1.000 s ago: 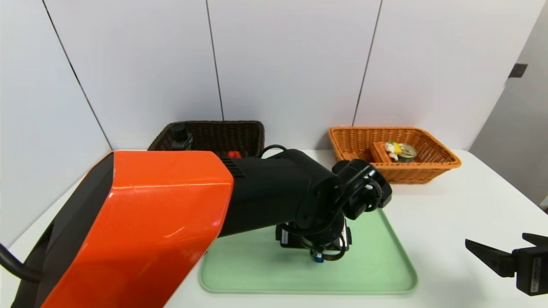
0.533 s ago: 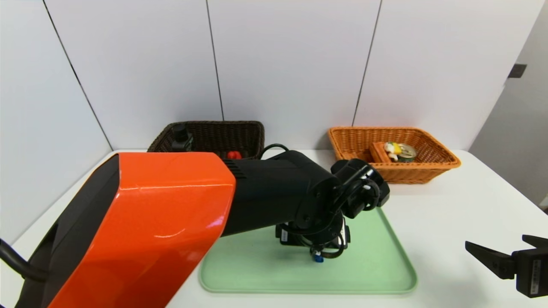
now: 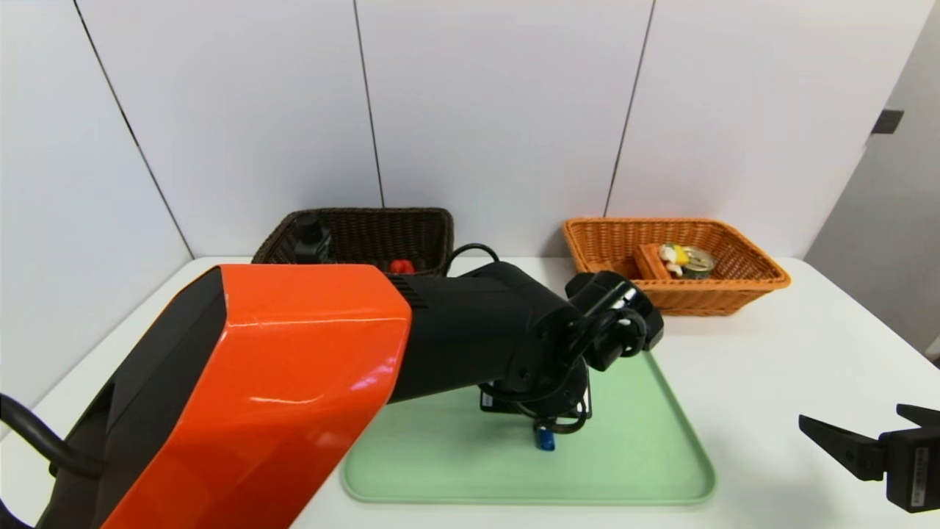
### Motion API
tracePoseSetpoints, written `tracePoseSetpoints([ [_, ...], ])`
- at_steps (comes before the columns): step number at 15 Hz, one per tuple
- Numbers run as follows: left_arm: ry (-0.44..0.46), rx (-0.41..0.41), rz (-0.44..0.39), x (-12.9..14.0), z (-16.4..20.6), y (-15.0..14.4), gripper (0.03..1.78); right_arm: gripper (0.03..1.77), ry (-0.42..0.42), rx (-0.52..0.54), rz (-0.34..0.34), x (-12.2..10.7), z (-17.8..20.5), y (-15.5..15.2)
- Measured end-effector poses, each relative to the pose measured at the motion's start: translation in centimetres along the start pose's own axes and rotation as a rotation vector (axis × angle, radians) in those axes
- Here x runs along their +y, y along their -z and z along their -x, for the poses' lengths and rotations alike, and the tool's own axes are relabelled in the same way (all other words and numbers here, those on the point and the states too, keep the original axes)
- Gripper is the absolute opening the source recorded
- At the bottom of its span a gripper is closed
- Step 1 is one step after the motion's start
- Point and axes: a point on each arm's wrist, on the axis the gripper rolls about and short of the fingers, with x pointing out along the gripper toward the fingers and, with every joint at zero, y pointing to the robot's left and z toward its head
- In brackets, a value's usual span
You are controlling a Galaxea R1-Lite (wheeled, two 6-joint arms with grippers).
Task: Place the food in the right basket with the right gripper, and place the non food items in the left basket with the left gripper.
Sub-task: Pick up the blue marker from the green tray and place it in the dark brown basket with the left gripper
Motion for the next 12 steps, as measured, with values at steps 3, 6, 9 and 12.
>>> tracePoseSetpoints([
  [3, -0.001, 0.003, -0.003, -0.02, -0.08, 0.08, 0.89, 1.71, -0.001, -0.001, 0.0, 0.0, 0.0, -0.01],
  [6, -0.002, 0.007, -0.004, 0.0, -0.16, 0.14, 0.21, 1.71, -0.002, 0.0, 0.001, 0.0, 0.0, -0.01],
  [9, -0.005, 0.009, -0.005, 0.03, -0.22, 0.21, 0.17, 1.71, -0.001, 0.001, 0.002, 0.0, -0.01, 0.03],
  [12, -0.033, -0.023, -0.002, 0.24, -0.1, -0.01, 0.17, 1.71, -0.001, 0.002, 0.002, 0.0, -0.01, 0.04],
])
